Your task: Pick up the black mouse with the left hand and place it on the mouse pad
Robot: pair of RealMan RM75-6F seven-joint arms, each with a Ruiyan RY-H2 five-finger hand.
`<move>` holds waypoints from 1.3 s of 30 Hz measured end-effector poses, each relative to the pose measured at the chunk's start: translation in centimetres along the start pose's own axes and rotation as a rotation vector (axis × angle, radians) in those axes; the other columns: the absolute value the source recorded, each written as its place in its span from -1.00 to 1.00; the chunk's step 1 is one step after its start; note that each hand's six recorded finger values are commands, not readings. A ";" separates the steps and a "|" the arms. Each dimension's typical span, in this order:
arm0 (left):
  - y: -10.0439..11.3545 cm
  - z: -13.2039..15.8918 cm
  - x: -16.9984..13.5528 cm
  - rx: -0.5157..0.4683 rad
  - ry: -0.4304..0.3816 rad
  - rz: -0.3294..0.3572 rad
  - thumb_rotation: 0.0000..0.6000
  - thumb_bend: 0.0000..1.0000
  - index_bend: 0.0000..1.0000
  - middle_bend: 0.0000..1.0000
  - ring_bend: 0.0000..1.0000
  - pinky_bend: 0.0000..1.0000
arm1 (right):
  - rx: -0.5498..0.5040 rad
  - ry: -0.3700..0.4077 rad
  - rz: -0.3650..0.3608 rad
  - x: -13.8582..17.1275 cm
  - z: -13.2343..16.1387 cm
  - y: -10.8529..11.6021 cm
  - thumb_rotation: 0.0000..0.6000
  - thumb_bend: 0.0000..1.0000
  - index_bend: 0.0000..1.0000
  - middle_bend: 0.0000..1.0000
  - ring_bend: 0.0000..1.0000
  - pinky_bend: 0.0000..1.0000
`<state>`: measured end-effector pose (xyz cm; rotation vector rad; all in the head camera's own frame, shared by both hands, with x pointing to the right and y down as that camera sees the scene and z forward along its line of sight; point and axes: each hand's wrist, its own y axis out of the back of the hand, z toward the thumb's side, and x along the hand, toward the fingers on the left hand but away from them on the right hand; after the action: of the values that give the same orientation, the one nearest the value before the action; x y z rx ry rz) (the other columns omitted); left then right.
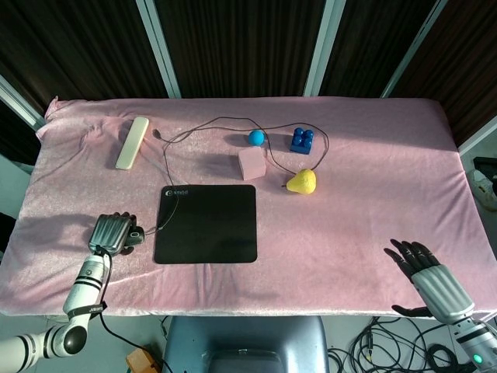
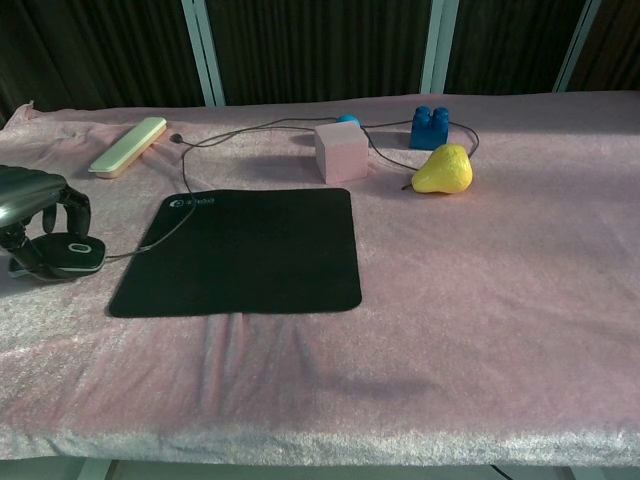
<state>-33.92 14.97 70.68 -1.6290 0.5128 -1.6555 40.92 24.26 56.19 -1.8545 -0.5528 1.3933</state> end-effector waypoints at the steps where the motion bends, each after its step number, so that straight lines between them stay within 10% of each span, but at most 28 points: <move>1: 0.2 0.6 0.0 0.002 -0.013 0.011 1.00 0.23 -0.02 0.42 0.32 0.54 | -0.001 0.001 -0.001 0.0 0.0 0.0 1.00 -0.91 -1.00 -1.00 -0.97 -0.62; 20: 1.7 15.6 2.1 -0.054 -0.211 0.074 1.00 0.23 -0.02 0.42 0.32 0.54 | -0.012 0.021 0.002 0.3 -0.2 0.3 1.00 -0.91 -1.00 -1.00 -0.97 -0.62; 30: 1.9 16.4 2.7 -0.040 -0.177 0.076 1.00 0.18 -0.10 0.29 0.24 0.49 | -0.007 0.033 0.009 0.6 -0.1 0.2 1.00 -0.91 -1.00 -1.00 -0.97 -0.62; 34: 1.7 16.1 2.6 -0.056 -0.168 0.070 1.00 0.02 -0.36 -0.05 0.03 0.31 | -0.006 0.034 0.010 0.6 0.0 0.1 1.00 -0.91 -1.00 -1.00 -0.97 -0.62; 39: 1.3 15.7 2.4 -0.056 -0.176 0.046 1.00 -0.38 -0.99 -0.97 -0.77 -0.18 | -0.003 0.033 0.013 0.5 0.0 0.0 1.00 -0.91 -1.00 -1.00 -0.97 -0.62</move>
<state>-18.15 15.73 73.13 -1.7712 0.5068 -1.4600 41.09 24.62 55.84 -1.8827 -0.5275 1.3683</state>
